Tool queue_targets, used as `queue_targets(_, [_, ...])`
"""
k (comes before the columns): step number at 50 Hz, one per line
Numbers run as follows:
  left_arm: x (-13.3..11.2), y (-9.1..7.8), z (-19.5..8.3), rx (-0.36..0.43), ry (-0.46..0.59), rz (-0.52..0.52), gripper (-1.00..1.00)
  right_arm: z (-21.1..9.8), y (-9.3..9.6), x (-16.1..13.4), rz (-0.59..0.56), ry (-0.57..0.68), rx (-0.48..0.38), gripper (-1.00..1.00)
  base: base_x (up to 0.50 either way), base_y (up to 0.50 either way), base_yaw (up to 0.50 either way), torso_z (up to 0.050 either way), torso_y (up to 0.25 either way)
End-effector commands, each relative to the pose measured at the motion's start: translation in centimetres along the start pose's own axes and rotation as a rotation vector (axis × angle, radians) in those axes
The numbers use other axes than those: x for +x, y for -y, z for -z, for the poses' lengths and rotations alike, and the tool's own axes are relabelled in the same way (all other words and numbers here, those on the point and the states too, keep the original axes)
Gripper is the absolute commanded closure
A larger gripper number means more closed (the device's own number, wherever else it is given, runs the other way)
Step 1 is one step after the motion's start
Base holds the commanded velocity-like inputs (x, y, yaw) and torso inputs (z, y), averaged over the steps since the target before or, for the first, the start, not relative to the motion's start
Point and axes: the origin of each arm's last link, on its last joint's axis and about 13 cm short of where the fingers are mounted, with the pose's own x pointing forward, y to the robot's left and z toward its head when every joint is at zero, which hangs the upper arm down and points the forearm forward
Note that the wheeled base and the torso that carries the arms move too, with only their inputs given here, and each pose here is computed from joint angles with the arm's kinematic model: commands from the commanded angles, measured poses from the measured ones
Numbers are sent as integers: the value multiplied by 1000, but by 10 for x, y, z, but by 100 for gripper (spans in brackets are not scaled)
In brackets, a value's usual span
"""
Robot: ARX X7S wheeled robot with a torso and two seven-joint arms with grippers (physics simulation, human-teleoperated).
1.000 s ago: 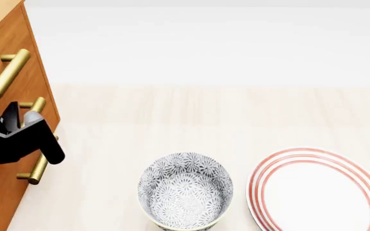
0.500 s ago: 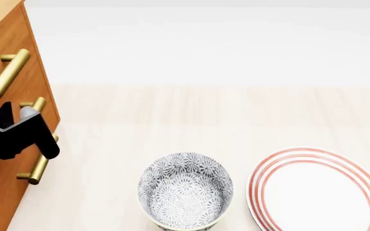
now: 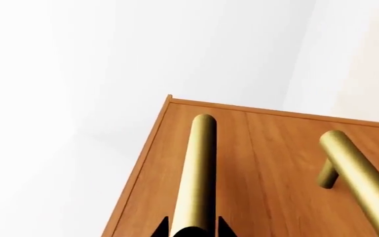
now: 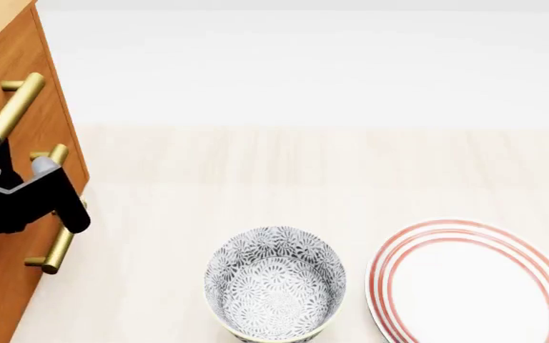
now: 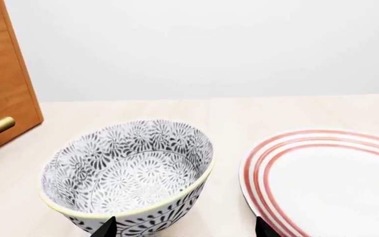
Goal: Open the top drawer of the cabinet.
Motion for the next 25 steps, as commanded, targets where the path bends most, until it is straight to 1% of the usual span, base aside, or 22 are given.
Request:
queue_targets(1, [1, -2, -17, -5, 48, 11, 100, -1, -1, 2, -8, 8, 4, -100, 0, 0, -3, 0, 0])
queue_targets(7, [1, -5, -28, -6, 82, 6, 100, 0, -1, 1, -13, 7, 3, -100, 6, 0, -3, 0, 0])
queue_targets(25, [0, -5, -60, -11, 179, 14, 100, 1, -2, 0, -25, 3, 4, -100, 7, 0, -5, 0, 0])
